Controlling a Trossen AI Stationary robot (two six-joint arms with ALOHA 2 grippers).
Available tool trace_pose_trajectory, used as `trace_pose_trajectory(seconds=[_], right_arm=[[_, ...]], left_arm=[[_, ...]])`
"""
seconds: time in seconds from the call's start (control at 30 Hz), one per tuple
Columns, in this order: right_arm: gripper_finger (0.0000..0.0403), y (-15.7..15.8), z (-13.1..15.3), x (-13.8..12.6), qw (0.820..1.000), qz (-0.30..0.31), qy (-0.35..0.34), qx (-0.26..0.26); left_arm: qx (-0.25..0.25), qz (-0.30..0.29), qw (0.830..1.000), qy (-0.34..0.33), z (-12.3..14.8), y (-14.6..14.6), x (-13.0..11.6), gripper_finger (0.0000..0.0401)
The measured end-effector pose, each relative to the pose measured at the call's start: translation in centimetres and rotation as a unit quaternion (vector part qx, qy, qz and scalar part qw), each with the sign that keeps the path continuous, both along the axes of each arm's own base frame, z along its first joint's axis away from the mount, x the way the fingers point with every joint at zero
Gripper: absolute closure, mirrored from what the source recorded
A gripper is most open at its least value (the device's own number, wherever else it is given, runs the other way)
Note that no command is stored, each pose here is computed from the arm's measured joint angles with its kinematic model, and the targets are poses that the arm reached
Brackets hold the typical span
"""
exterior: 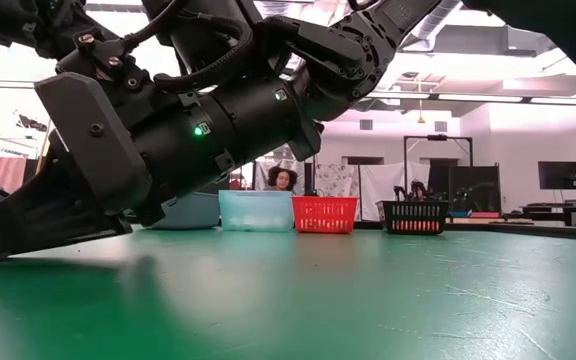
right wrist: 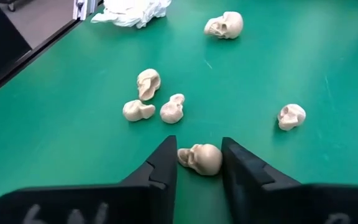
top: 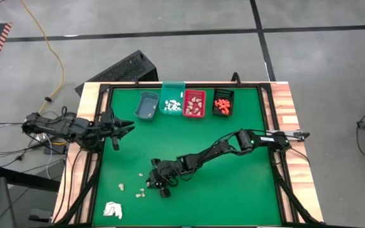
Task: Sort Halloween decoration
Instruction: Put the white skull toy into the blue bin
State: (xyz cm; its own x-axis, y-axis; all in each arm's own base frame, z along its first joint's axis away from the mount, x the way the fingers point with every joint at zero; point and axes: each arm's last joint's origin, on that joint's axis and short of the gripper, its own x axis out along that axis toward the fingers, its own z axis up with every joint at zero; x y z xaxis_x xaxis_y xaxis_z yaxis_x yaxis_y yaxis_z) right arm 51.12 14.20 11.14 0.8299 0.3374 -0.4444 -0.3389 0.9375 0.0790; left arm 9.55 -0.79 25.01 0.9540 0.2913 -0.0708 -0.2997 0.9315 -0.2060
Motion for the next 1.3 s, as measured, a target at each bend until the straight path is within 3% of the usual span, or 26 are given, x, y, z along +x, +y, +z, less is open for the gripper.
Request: trace_pose_trajectory(seconds=[0.3,0.6,0.8,1.07,1.3], right_arm=[[0.0312,0.0,0.0,0.0,0.999,-0.023,0.01,0.029],[0.0313,0.1,1.3,0.7,0.998,-0.044,0.008,0.051],[0.0313,-0.6,3.3,1.7,0.999,-0.049,0.01,0.013],[0.0312,-2.7,7.4,3.4,0.998,-0.044,-0.017,-0.035],[0.0312,-7.4,11.7,4.7,0.993,-0.064,-0.05,-0.085]], left_arm=[[-0.02,-0.003,0.999,-0.03,0.5,0.0,0.0,0.0302],[-0.042,-0.063,0.989,-0.126,2.3,-0.3,0.0,0.0302],[-0.047,-0.081,0.977,-0.189,3.6,-0.4,-0.3,0.0302],[-0.024,-0.078,0.972,-0.22,6.0,-0.1,-1.2,0.0302],[0.014,-0.054,0.977,-0.204,8.1,0.2,-2.3,0.0302]])
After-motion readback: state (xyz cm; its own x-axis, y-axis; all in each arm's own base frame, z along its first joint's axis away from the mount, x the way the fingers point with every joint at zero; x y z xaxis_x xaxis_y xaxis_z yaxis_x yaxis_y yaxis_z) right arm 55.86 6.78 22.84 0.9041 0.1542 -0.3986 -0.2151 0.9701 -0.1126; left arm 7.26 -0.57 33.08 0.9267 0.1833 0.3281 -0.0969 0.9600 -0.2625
